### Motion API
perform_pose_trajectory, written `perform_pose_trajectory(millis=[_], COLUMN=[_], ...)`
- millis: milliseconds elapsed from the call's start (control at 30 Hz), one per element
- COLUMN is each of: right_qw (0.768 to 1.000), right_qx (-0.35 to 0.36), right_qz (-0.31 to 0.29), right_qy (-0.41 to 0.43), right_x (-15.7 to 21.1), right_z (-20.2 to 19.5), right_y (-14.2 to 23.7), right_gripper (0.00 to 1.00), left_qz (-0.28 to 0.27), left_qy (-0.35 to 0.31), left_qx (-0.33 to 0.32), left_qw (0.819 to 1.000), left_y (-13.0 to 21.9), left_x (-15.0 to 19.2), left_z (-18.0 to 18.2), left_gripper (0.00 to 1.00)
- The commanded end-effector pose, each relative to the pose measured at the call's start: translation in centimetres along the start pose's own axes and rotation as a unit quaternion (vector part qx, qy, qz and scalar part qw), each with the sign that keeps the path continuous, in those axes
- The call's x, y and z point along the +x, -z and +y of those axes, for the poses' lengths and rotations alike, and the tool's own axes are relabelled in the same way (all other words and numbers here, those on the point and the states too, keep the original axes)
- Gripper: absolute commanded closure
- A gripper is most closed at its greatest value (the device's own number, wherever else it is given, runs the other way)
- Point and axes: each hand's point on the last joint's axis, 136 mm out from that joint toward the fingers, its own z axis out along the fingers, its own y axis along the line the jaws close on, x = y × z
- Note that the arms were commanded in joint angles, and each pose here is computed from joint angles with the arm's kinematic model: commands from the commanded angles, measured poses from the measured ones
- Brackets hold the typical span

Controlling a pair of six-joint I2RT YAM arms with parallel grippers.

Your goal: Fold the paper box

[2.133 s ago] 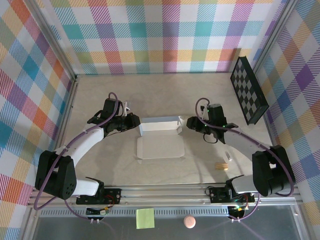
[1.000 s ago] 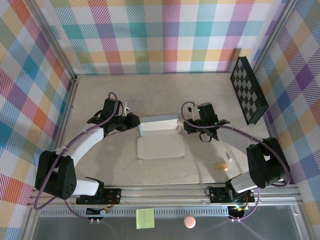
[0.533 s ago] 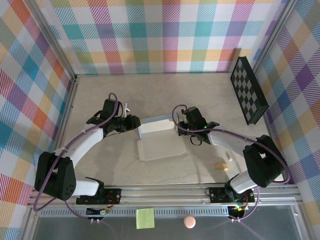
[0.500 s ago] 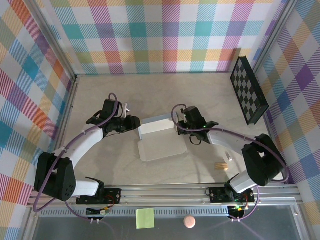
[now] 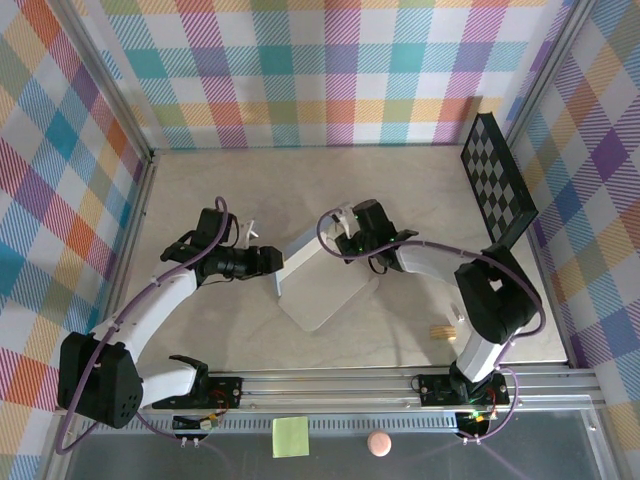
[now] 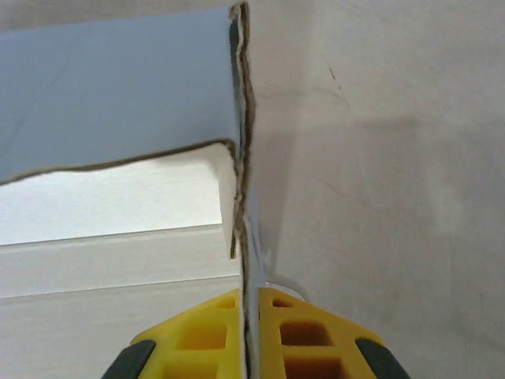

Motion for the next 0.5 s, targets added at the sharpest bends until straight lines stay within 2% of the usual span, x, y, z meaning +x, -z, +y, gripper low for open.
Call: perform_pose_trajectory(millis=[0, 167, 267, 467], right_qw=[0.992, 0.986, 0.982, 0.977], right_qx=[-0.071, -0.095, -0.114, -0.153], right_qz=[-0.019, -0.028, -0.033, -0.045], right_qy=[0.104, 0.136, 0.146, 0.139], right_x=[-1.7, -2.4, -2.8, -3.3], right_z=[2.7, 3.4, 4.0, 5.3], right_y=[-0.5, -1.2, -1.2, -1.2], right_gripper=[0.96, 0.96, 0.96, 0.96], left_qz=[0.023, 0.028, 0.013, -0.008], left_qy=[-0.011, -0.005, 0.001, 0.009], left_qx=[0.047, 0.053, 0.031, 0.004], left_qw=[0.999, 0.998, 0.999, 1.0], left_y=[0.1, -0.3, -0.3, -0.8], left_x=[1.1, 1.1, 0.5, -1.1], left_z=[-1.7, -2.0, -1.4, -0.5], left_gripper=[0.41, 0.38, 0.38, 0.48])
